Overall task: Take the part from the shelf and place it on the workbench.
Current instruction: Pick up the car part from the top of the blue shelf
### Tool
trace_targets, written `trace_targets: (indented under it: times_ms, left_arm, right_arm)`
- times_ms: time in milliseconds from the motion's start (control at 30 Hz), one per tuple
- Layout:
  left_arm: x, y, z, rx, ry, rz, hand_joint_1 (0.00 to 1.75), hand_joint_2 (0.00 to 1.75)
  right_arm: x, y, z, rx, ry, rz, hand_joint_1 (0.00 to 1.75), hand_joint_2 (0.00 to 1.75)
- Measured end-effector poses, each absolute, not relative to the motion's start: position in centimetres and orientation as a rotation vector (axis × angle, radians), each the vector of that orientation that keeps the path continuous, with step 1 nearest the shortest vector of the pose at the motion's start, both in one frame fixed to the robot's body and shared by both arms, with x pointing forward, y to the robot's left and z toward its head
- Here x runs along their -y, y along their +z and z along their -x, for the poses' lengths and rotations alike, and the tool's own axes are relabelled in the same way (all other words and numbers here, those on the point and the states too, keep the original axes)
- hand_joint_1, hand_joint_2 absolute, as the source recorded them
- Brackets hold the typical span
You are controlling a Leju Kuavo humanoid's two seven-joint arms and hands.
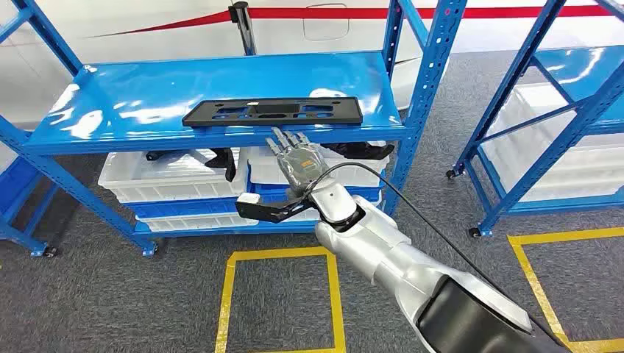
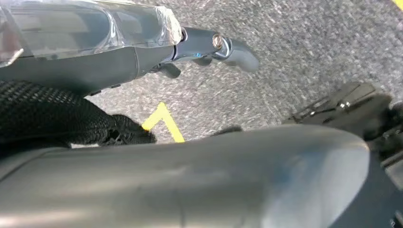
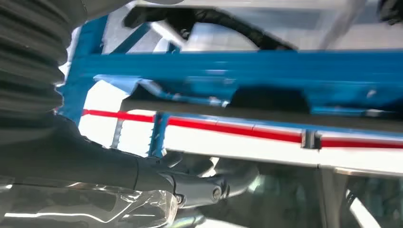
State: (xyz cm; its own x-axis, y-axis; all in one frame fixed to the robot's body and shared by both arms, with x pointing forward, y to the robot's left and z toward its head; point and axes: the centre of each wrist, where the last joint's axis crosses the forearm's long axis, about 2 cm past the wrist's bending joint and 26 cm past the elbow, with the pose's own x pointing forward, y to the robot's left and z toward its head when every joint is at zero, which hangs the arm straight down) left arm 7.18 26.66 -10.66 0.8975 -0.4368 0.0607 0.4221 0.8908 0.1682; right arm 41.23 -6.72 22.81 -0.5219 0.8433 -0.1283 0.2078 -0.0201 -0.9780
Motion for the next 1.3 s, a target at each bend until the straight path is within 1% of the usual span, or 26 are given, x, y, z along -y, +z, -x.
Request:
trace_targets:
  times_ms: [167, 367, 700, 867, 1067, 1233, 1300]
  left_arm:
    - [-26.7, -10.7, -7.1, 0.096, -0.448, -0.153, 0.00, 0.00]
    - [-26.6, -10.7, -6.7, 0.083, -0.446, -0.149, 0.00, 0.00]
    - [-26.6, -10.7, -6.9, 0.086, -0.443, -0.152, 0.00, 0.00]
    - [-26.6, -10.7, -7.0, 0.088, -0.441, -0.153, 0.00, 0.00]
    - [-26.8, -10.7, -6.8, 0.087, -0.431, -0.162, 0.00, 0.00]
    - [-26.7, -10.7, -7.0, 0.103, -0.437, -0.163, 0.00, 0.00]
    - [-26.6, -10.7, -6.9, 0.105, -0.437, -0.160, 0.00, 0.00]
  right_arm:
    - [6.6, 23.2, -41.3, 1.755, 1.578, 1.102, 0.00, 1.75]
    - [7.1, 21.2, -40.7, 1.724, 1.604, 1.070, 0.00, 1.75]
    - [5.8, 22.1, -40.3, 1.785, 1.613, 1.052, 0.00, 1.75]
    - [6.2, 20.3, -39.6, 1.748, 1.630, 1.021, 0.00, 1.75]
    - [4.4, 21.2, -39.0, 1.804, 1.652, 0.993, 0.00, 1.75]
    - [2.8, 23.1, -38.6, 1.873, 1.643, 0.993, 0.00, 1.75]
    - [2.7, 22.9, -38.4, 1.870, 1.650, 0.984, 0.00, 1.75]
